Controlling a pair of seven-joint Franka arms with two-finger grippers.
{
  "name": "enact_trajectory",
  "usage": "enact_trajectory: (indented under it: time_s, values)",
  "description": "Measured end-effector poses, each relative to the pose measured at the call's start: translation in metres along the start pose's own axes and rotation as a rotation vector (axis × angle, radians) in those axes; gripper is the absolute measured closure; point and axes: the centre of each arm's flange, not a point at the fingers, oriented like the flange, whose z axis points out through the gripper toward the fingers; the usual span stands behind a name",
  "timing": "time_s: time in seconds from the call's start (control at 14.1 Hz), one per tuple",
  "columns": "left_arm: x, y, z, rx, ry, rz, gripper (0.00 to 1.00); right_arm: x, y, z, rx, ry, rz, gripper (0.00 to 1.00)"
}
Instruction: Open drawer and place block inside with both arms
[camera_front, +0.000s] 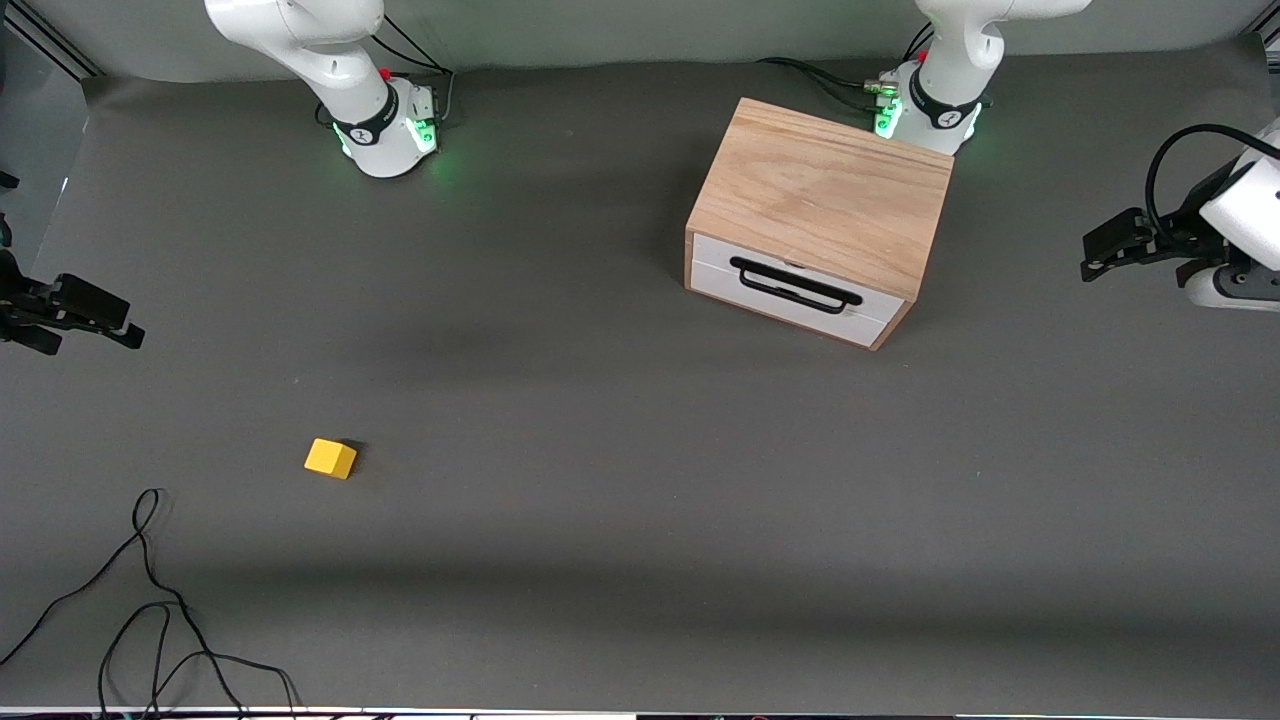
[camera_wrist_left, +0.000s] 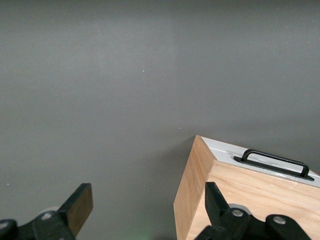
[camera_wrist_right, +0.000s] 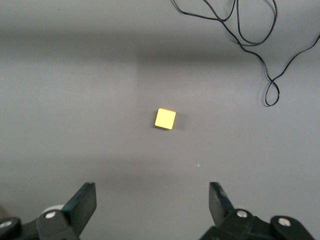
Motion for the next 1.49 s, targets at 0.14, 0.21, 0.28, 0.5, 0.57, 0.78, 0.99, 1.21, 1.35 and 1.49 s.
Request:
enact_trajectory:
  time_s: [0.14,0.21,0.28,0.5,0.57,0.78,0.99,1.21,1.35,1.49]
  values:
    - [0.000,0.000,0.000,0.000,-0.001,0.001,0.00,0.001,-0.001,0.002,0.000,-0.003,-0.003,0.00]
    - [0.000,0.000,0.000,0.000,-0.002,0.001,0.00,0.001,-0.002,0.002,0.001,-0.003,-0.004,0.00]
    - [0.000,0.000,0.001,0.000,-0.002,0.001,0.00,0.001,-0.003,0.002,0.001,-0.004,-0.005,0.00]
    - [0.000,-0.001,0.001,0.000,-0.002,0.000,0.00,-0.001,-0.003,0.006,0.002,-0.020,-0.005,0.00]
    - [0.000,-0.001,0.001,0.000,-0.002,0.000,0.00,-0.001,-0.003,0.009,0.003,-0.029,-0.006,0.00]
    - [-0.001,0.000,0.002,0.000,-0.014,-0.031,0.00,-0.001,-0.003,0.009,0.003,-0.033,-0.006,0.00]
    - [-0.002,0.035,0.003,0.005,-0.026,-0.181,0.00,0.000,-0.003,0.013,0.003,-0.038,-0.007,0.00]
    - [-0.010,0.114,0.005,0.018,-0.024,-0.391,0.00,0.004,-0.005,0.025,0.004,-0.059,-0.010,0.00]
    - [-0.023,0.172,0.009,0.030,-0.025,-0.532,0.00,0.011,-0.005,0.045,0.003,-0.086,-0.010,0.00]
    - [-0.038,0.228,0.018,0.044,-0.033,-0.679,0.00,0.023,-0.003,0.077,-0.001,-0.094,-0.007,0.00]
